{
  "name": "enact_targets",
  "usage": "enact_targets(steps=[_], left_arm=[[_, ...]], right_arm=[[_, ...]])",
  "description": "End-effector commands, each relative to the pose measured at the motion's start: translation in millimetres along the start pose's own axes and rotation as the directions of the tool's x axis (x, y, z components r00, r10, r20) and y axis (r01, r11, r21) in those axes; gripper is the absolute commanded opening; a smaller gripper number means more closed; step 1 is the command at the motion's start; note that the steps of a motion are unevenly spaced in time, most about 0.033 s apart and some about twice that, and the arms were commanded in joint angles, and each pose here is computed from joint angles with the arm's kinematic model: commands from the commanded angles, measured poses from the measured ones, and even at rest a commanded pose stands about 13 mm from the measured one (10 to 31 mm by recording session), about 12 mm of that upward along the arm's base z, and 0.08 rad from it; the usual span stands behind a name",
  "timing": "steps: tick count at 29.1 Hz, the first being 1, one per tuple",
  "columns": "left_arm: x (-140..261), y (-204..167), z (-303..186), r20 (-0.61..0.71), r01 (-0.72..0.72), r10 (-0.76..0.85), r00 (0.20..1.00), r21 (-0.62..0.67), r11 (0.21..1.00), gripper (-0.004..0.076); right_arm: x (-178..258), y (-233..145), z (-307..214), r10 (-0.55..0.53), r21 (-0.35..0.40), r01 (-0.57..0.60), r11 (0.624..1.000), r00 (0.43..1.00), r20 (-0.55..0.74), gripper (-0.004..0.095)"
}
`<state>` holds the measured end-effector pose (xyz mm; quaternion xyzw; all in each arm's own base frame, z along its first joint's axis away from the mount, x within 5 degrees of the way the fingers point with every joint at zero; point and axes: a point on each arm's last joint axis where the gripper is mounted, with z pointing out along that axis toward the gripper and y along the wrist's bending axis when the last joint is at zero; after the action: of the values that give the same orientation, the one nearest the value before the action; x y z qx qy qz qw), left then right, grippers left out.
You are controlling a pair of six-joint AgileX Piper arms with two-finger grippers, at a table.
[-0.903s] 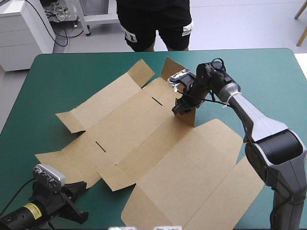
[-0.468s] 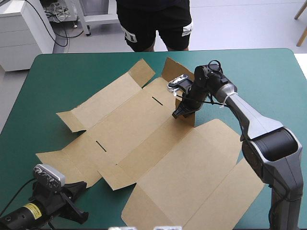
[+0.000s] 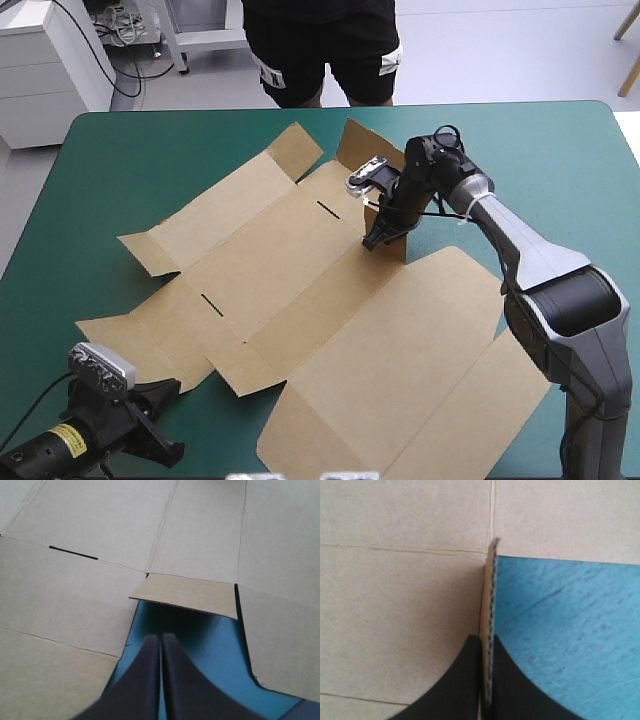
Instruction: Fold the box
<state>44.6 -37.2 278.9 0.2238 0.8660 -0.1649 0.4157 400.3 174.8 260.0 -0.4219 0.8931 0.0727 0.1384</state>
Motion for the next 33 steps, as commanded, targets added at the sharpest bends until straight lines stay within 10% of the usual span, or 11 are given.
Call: enact_targets(steps=[1, 15, 26, 33], left_arm=[[-12.1, -1.3, -4.1, 0.077, 0.007, -0.008, 0.997, 0.008, 1.0, -0.0008], [-12.1, -1.3, -4.1, 0.077, 0.007, -0.008, 0.997, 0.008, 1.0, -0.0008], [-12.1, -1.4, -4.1, 0.077, 0.009, -0.01, 0.997, 0.01, 1.0, -0.0008], [-12.2, -1.5, -4.1, 0.077, 0.01, -0.01, 0.997, 0.011, 1.0, -0.0008]], right_arm=[[-12.4, -1.2, -41.1, -0.149, 0.104, 0.137, 0.985, 0.982, 0.119, -0.002], [-52.1, 40.9, -58.3, -0.605, 0.248, 0.559, 0.791, 0.776, 0.182, -0.0021], [-79.1, 105.8, -41.4, -0.789, 0.284, 0.737, 0.614, 0.574, 0.217, -0.0021], [-85.1, 122.8, -37.2, -0.813, 0.298, 0.757, 0.582, 0.533, 0.232, -0.0022]])
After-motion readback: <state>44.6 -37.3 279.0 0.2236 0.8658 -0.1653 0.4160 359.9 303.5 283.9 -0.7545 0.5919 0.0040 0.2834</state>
